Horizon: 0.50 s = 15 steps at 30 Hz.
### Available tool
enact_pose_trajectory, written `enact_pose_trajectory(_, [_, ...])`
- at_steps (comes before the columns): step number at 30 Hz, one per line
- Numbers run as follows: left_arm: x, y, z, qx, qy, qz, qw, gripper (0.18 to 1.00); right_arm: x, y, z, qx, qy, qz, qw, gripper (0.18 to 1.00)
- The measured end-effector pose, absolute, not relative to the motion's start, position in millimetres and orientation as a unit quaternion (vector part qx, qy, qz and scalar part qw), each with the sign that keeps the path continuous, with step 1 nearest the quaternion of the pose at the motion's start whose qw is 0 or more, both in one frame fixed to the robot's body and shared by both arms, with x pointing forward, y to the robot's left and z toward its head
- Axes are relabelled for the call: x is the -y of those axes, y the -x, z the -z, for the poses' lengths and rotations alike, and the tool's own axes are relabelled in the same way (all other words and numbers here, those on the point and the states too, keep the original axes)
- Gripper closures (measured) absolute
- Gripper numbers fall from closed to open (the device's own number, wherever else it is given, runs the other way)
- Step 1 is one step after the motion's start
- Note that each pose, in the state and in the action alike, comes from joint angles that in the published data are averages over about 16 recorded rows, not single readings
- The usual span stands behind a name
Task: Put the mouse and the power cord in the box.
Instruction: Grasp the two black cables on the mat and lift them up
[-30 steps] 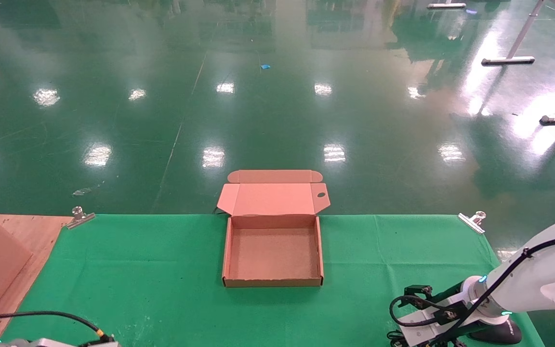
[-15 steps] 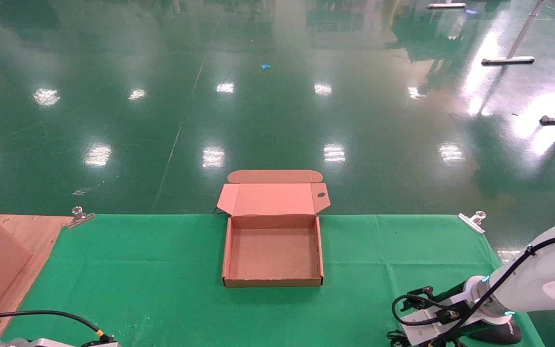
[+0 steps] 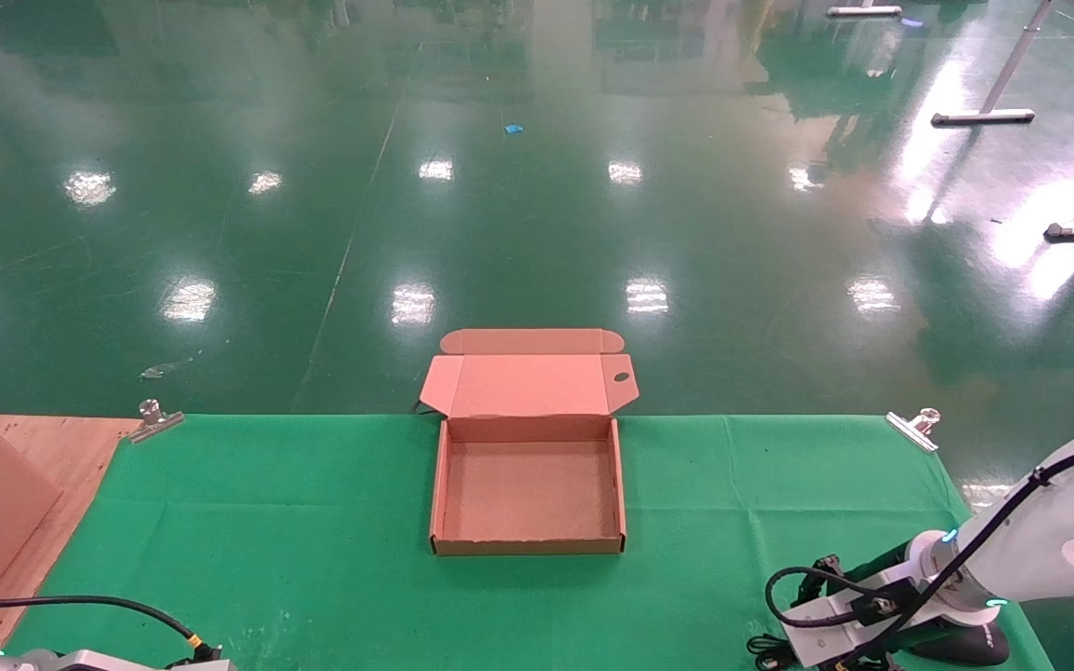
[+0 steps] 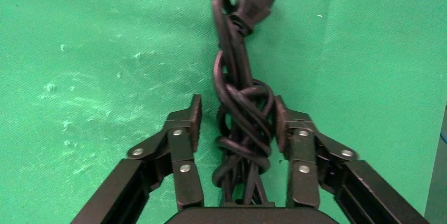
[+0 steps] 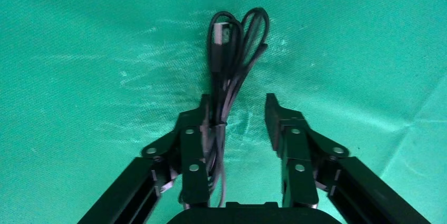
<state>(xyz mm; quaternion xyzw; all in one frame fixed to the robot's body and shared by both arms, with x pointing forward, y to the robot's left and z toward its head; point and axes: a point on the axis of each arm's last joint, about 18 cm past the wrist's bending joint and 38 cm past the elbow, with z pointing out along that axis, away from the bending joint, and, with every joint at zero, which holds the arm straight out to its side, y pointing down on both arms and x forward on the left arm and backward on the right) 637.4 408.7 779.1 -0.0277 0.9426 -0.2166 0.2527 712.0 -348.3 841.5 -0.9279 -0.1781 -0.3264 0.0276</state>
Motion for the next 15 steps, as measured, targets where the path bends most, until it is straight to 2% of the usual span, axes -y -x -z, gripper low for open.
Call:
enact_pose_trajectory(8, [-408.7,-636.0,-778.7,-0.943,0.024,0.218,0.249,0.727,350.0,-709.9,-843.0,0.180,0.929,0.324,0.030,0.804])
enact_pose_trajectory(15, [-409.9,-633.3,-781.7,-0.944,0.019,0.220,0.246,0.810,353.6,-707.0,-846.2,0.177,0.929,0.322,0.036,0.905])
